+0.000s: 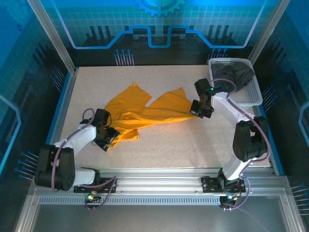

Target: Fold and stack the t-shirts

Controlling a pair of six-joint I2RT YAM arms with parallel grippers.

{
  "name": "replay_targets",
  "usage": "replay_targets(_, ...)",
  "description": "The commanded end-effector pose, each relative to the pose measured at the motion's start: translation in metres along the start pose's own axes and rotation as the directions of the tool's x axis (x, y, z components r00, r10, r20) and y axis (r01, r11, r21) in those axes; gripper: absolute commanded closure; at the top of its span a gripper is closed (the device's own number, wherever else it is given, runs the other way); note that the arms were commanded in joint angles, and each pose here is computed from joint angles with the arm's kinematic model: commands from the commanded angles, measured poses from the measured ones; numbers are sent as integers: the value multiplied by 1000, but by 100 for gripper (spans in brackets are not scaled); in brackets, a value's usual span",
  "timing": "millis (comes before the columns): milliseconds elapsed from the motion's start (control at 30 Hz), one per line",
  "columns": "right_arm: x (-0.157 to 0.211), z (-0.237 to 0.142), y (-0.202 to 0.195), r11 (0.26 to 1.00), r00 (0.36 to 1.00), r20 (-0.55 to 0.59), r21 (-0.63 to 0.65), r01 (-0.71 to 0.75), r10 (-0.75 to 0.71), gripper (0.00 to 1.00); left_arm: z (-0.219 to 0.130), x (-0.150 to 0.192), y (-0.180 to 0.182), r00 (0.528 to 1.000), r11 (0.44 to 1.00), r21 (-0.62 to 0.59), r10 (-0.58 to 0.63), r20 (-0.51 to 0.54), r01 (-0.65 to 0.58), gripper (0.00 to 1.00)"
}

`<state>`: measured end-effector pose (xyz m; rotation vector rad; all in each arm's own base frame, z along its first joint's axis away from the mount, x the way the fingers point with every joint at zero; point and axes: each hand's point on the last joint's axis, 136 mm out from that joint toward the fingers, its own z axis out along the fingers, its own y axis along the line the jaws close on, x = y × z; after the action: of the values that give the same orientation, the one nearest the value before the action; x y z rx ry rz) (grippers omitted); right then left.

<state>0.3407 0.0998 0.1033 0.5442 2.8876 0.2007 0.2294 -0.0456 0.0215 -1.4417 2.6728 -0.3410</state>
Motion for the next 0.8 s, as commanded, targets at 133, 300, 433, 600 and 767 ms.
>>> replay_targets(133, 3, -14, 3, 999, 1000, 22, -25, 23, -23, 100, 19, -5, -40, 1000, 997, 72, 28, -3, -28, 62)
replay_targets(300, -15, -36, 19, 995, 995, 95, -85, 46, -37, 100, -18, -20, -72, 995, 975, 219, 4, 95, -25, 100)
replay_targets(433, -45, -78, 36, 986, 976, 216, -155, 66, -31, 100, -106, -43, -127, 968, 900, 423, -10, 252, -101, 100)
replay_targets(600, -79, -131, 54, 968, 946, 325, -239, 74, 8, 100, -189, -57, -166, 935, 799, 579, -63, 350, -162, 100)
replay_targets(767, -92, -158, 49, 967, 942, 326, -254, 3, 83, 100, -228, -63, -151, 909, 780, 608, -137, 394, -146, 100)
